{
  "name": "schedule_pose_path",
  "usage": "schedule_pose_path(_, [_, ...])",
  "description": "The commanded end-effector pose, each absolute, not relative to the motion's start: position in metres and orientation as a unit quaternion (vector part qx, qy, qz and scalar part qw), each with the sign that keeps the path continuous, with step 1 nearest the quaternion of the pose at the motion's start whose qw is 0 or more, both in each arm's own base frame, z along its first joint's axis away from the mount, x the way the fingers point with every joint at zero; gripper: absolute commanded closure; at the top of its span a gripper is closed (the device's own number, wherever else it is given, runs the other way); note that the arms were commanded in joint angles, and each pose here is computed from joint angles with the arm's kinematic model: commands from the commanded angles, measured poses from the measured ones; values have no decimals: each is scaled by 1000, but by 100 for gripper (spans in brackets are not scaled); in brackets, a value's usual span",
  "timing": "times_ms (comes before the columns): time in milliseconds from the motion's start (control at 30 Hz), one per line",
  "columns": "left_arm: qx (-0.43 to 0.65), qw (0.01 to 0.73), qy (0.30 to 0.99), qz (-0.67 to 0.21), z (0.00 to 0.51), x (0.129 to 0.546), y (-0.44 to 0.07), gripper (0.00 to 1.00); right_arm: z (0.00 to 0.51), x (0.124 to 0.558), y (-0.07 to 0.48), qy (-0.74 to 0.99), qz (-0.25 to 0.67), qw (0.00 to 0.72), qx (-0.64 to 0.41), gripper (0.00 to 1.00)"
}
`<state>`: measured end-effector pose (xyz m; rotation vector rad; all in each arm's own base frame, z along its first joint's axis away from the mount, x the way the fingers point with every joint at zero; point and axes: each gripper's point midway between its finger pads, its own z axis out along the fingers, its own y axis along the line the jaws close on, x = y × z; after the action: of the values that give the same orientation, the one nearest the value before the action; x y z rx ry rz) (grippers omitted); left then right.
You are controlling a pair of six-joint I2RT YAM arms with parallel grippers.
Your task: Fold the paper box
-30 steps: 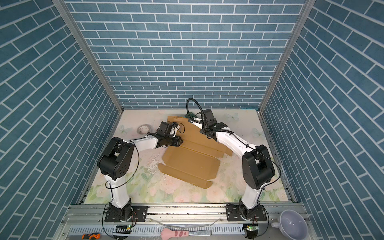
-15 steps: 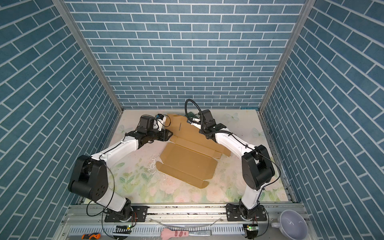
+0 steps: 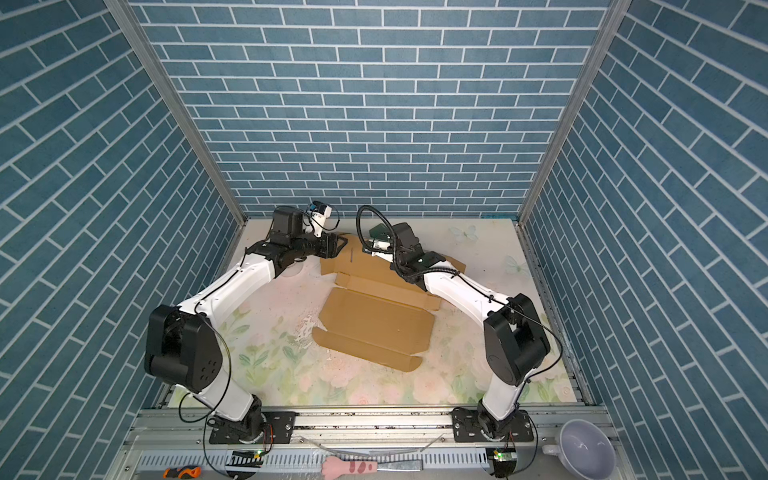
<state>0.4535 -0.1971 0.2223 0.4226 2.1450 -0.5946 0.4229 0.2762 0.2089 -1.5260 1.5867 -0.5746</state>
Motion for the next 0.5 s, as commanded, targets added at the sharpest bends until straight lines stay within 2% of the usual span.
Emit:
schedule_pose_path(0, [180,412,858,-248,218,457,-204,36,221,416,276,613,-245,429,-617,100])
schedule_pose_path(333, [180,389,860,-278,197,455,-217,58,221,412,291,601,-245,437,-622,100])
schedule_pose_path(467, [180,386,861,-278,192,456,-220,61,225,408,297,594,-244,442,-626,100])
